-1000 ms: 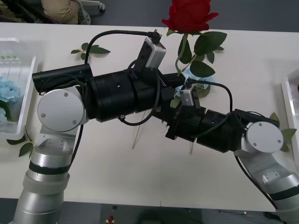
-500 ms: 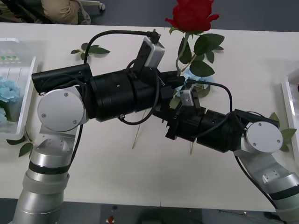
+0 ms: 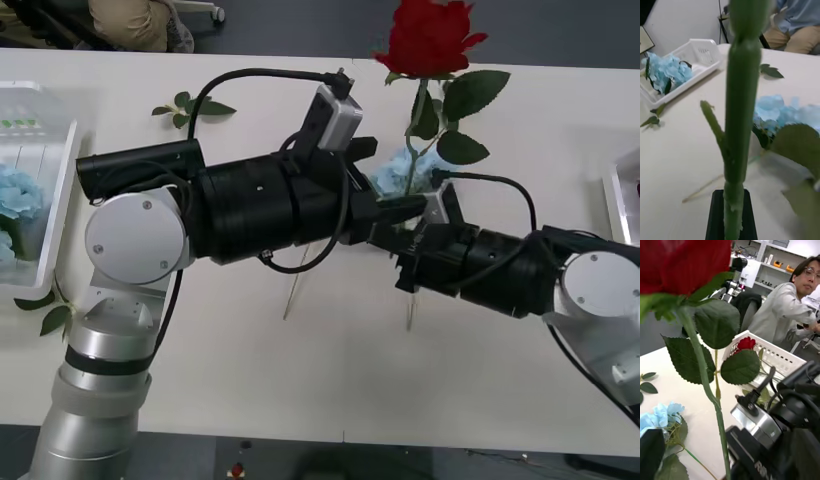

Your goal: Put the red flowers into the right box and the blue flowers into the left box

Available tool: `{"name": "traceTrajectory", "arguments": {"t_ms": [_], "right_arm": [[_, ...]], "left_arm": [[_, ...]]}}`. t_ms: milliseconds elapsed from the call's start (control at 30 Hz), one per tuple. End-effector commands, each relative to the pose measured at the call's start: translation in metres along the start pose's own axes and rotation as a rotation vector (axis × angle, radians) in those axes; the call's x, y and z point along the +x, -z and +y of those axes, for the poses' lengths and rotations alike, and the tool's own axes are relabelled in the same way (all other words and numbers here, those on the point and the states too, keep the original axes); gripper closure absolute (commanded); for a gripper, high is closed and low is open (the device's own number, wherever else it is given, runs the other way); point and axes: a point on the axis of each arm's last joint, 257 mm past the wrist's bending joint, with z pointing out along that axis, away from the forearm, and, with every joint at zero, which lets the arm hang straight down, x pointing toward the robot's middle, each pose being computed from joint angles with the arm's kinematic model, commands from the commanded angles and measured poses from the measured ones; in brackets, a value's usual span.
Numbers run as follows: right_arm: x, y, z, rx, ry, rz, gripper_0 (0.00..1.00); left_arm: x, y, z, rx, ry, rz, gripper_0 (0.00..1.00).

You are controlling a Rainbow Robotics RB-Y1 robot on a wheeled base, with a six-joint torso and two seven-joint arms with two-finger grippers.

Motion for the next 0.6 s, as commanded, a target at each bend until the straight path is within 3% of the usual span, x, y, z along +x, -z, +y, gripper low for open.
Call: {"name": "traceTrajectory", "arguments": {"t_ms": [33,233,433,600], "right_arm": [[0.005,0.039,-0.023,0.0,-0.188,0.099,1.0],[0.032,0.108,-0.068,0.086,-0.394,0.248,1.0],[0.058,0.213,-0.122,0.232,-0.595,0.427,1.0],[0.06,0.307,-0.162,0.431,-0.69,0.528,1.0]], "left_arm": [[-0.011,0.002,-0.007,0.009,-0.075,-0.02,0.0],[-0.008,0.003,0.002,-0.012,-0.05,-0.028,0.0],[-0.016,0.018,0.022,-0.052,-0.005,-0.062,0.0],[0.043,0.054,0.039,-0.046,0.139,0.176,0.0]]}}
